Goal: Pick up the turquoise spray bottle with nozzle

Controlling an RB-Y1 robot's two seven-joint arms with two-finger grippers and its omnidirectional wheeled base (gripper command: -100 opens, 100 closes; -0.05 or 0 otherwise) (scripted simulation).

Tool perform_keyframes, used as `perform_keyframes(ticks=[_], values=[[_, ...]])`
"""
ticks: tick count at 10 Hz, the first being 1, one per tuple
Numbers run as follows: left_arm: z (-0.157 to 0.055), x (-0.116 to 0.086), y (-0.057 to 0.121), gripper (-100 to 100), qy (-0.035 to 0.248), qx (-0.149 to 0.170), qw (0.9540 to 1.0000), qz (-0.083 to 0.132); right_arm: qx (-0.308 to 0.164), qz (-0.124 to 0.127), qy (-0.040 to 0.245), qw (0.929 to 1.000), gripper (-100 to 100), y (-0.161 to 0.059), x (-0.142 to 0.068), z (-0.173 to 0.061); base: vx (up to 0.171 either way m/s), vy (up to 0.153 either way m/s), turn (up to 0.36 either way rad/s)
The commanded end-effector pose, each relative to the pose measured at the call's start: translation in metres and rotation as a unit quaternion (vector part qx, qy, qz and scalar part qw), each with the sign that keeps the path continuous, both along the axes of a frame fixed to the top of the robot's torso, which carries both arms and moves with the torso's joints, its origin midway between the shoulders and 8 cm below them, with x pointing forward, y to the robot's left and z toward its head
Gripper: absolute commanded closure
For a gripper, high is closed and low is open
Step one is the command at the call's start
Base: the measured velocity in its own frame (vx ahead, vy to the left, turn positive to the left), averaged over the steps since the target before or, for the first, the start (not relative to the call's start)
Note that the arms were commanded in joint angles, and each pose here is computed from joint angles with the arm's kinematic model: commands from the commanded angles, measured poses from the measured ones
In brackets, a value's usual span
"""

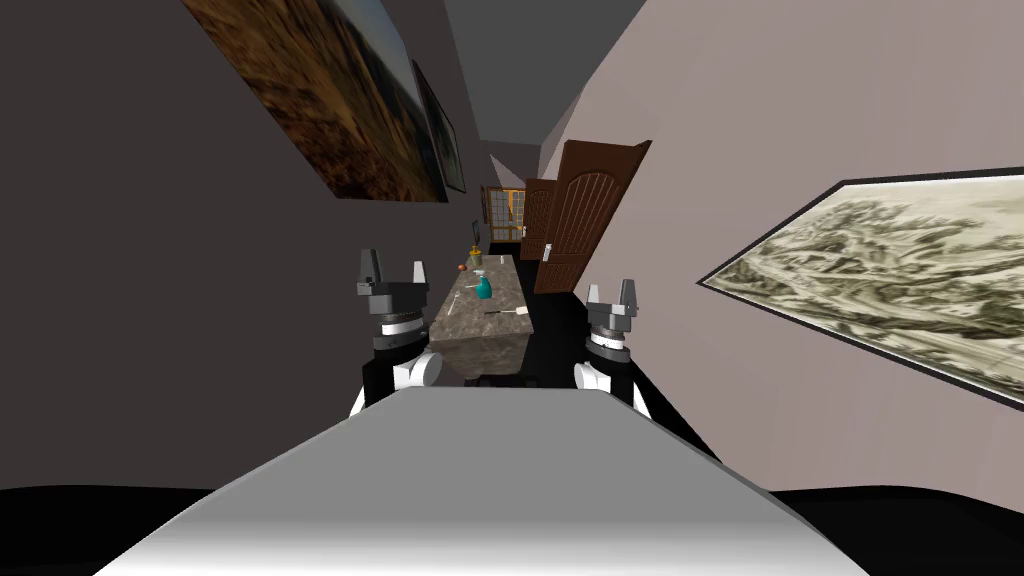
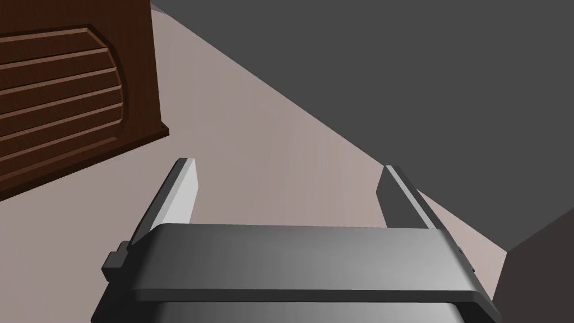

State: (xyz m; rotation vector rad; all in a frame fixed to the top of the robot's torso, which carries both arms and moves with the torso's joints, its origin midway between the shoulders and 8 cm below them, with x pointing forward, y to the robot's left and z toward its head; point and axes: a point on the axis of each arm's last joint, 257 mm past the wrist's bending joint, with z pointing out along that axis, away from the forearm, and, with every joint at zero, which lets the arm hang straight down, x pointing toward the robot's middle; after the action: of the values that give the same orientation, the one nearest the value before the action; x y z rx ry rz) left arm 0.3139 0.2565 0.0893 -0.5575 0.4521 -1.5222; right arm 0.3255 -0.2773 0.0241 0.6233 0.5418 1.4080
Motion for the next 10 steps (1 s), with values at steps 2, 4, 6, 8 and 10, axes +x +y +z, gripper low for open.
perform_keyframes(ticks=[2,4,6,8,10], values=[[-0.003,-0.002,0.007,-100,-0.001,-0.008,0.9998,-0.021,0.0,0.0,0.0,1.0,0,0.0,0.0,0.0,-0.054,-0.067,0.086],[-0.007,-0.003,0.019,-100,-0.002,-0.028,0.9989,-0.037,0.0,0.0,0.0,1.0,0,0.0,0.0,0.0,-0.098,-0.15,0.078],[-0.012,-0.006,0.035,-100,-0.003,-0.054,0.9973,-0.05,0.0,0.0,0.0,1.0,0,0.0,0.0,0.0,-0.103,-0.168,0.1],[-0.016,-0.007,0.047,-100,-0.005,-0.08,0.995,-0.06,0.0,0.0,0.0,1.0,0,0.0,0.0,0.0,-0.028,-0.132,0.056],[-0.02,-0.009,0.059,-100,-0.007,-0.104,0.9923,-0.067,0.0,0.0,0.0,1.0,0,0.0,0.0,0.0,-0.018,-0.114,0.051]])
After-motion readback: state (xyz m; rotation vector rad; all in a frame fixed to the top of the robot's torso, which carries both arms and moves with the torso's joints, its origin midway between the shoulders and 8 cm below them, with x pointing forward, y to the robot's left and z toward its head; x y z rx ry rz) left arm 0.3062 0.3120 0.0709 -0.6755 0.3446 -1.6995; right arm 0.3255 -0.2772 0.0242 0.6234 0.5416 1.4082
